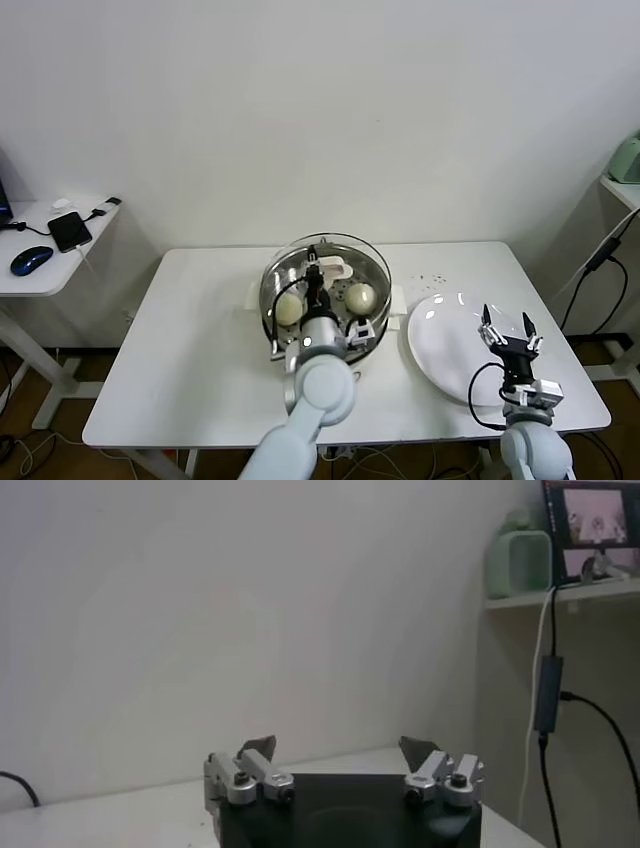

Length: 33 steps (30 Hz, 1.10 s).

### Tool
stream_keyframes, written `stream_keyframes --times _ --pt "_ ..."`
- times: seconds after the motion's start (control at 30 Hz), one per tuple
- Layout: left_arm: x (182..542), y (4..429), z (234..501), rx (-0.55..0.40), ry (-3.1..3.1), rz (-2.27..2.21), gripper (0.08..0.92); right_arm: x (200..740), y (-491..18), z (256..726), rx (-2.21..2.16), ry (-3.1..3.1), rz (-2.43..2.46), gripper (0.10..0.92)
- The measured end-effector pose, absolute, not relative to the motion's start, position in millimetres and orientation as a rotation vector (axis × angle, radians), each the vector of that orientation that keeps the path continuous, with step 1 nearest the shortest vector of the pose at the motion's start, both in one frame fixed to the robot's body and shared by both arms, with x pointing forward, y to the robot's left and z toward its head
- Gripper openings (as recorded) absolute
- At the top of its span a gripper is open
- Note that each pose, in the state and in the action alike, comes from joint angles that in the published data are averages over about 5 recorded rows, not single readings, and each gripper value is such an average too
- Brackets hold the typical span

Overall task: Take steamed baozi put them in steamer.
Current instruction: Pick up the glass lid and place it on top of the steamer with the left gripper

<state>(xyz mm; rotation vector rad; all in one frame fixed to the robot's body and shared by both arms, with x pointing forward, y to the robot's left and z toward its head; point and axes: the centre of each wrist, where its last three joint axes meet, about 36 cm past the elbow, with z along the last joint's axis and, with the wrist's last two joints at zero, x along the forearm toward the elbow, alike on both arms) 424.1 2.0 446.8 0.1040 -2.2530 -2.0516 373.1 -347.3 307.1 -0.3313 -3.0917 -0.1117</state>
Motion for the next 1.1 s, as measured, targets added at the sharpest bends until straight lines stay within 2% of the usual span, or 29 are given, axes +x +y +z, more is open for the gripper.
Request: stream_keyframes --times 0.4,1.1 --pt "429 -2 434 0.063 -2.194 -2.086 0.163 374 -348 307 -0.33 -3.093 -0.108 0.823" --pt "428 0 427 0.032 -2.171 -2.105 0.163 372 -348 304 -0.33 -3.087 -0.108 0.823"
